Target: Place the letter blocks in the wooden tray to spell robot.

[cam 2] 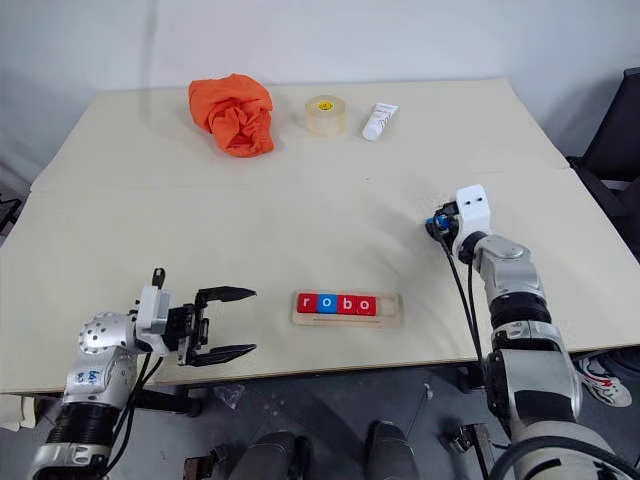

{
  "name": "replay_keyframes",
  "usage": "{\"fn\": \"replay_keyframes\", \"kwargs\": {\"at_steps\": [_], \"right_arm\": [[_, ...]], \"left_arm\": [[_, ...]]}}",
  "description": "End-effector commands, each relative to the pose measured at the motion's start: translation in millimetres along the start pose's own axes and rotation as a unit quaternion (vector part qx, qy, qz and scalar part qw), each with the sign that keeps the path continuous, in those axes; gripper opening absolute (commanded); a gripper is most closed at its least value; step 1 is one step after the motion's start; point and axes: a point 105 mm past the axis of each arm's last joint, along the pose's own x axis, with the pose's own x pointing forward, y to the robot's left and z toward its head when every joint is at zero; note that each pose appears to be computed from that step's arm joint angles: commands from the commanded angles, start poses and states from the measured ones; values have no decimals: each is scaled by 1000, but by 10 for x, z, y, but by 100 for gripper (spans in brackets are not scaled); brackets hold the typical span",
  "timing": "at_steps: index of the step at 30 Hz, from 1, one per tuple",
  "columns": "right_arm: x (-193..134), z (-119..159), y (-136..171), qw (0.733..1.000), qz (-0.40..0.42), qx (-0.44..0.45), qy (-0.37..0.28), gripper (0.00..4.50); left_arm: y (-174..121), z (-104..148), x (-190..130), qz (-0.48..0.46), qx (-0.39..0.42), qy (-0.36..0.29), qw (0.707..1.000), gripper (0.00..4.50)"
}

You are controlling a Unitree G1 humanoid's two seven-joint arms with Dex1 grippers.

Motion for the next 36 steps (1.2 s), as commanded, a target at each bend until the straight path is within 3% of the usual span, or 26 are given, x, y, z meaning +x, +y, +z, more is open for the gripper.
{"fn": "replay_keyframes", "kwargs": {"at_steps": [1, 5, 15, 25, 33, 34, 36], "right_arm": [[-155, 142, -17, 999, -18, 11, -25, 147], [-498, 215, 146, 999, -18, 2, -38, 147], [-1214, -15, 664, 1000, -24, 10, 17, 147], [-1334, -291, 899, 997, -31, 50, 55, 147], [-1404, -306, 915, 998, 13, 1, 56, 421], [-1422, -286, 927, 998, 34, -12, 53, 447], [-1450, -232, 945, 994, 85, -55, 50, 447]], "left_arm": [[57, 52, -55, -6, 26, -1, 1000, 450], [70, 53, -87, -13, 26, -4, 1000, 450], [104, 61, -215, -25, -3, -13, 1000, 450], [130, 65, -76, -38, 1, -17, 999, 450], [115, 84, 10, -43, 6, -25, 999, 450], [114, 86, 25, -43, 7, -27, 999, 450], [106, 88, 60, -47, 6, -30, 998, 450]]}}
